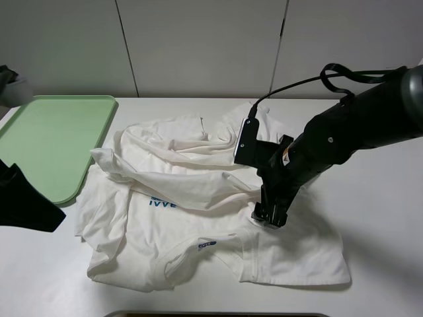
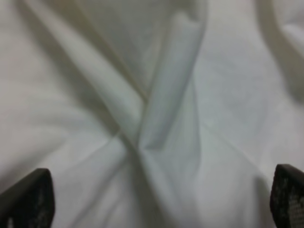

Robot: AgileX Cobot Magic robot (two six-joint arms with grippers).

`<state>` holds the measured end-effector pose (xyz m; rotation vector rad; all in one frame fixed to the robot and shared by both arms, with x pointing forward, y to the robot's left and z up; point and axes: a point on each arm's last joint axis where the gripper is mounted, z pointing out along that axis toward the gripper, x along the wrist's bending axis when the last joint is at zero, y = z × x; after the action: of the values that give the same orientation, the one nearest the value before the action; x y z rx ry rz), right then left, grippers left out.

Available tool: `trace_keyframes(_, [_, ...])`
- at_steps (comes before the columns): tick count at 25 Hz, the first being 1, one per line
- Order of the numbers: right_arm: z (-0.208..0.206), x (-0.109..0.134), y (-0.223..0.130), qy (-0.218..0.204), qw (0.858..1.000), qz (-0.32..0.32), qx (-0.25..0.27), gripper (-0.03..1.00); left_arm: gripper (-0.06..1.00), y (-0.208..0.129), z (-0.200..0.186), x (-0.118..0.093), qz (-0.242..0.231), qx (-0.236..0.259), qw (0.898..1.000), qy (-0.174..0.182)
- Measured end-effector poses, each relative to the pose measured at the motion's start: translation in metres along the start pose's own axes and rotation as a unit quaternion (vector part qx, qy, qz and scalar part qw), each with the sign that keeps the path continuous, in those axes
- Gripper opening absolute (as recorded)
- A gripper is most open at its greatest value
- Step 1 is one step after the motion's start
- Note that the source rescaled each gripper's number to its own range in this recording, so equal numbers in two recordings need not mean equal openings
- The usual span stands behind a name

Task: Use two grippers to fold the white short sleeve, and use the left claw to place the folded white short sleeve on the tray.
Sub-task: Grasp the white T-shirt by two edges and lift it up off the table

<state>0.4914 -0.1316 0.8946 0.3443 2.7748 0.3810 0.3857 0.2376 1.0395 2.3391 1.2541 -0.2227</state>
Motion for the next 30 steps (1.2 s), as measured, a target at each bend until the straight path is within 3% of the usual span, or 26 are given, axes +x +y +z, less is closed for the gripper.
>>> trace_keyframes(1, [0.004,0.001,-0.001,0.003,1.000,-0.006,0.006,1.00,0.96,0.000,0.000,0.000,0.000,0.000,1.000,0.000])
trace_keyframes(3, [0.011,0.003,-0.004,0.009,1.000,-0.021,0.017,0.87,0.96,0.000,0.000,0.000,0.000,0.000,1.000,0.000])
trace_keyframes(4, [0.013,0.003,-0.005,0.012,0.999,-0.027,0.021,0.79,0.96,0.000,0.000,0.000,0.000,0.000,1.000,0.000])
trace_keyframes(6, [0.016,0.004,-0.007,0.014,0.999,-0.039,0.027,0.50,0.96,0.000,0.000,0.000,0.000,0.000,1.000,0.000])
trace_keyframes(7, [0.016,0.004,-0.007,0.014,0.999,-0.039,0.027,0.50,0.96,0.000,0.000,0.000,0.000,0.000,1.000,0.000])
trace_keyframes(8, [0.016,0.004,-0.007,0.013,0.998,-0.046,0.028,0.31,0.96,0.000,0.000,0.000,0.000,0.000,1.000,0.000])
trace_keyframes(9, [0.016,0.004,-0.007,0.013,0.998,-0.051,0.029,0.27,0.96,0.000,0.000,0.000,0.000,0.000,1.000,0.000])
trace_keyframes(17, [0.016,0.004,-0.008,0.013,0.997,-0.065,0.034,0.22,0.96,0.000,0.000,0.000,0.000,0.000,1.000,0.000])
trace_keyframes(26, [0.009,0.006,-0.019,0.036,0.988,-0.121,0.094,0.21,0.96,0.000,0.000,0.000,0.001,0.000,1.000,0.000])
trace_keyframes(30, [0.006,0.003,-0.018,0.037,0.988,-0.112,0.103,0.21,0.96,0.000,0.000,0.000,0.001,0.000,1.000,0.000])
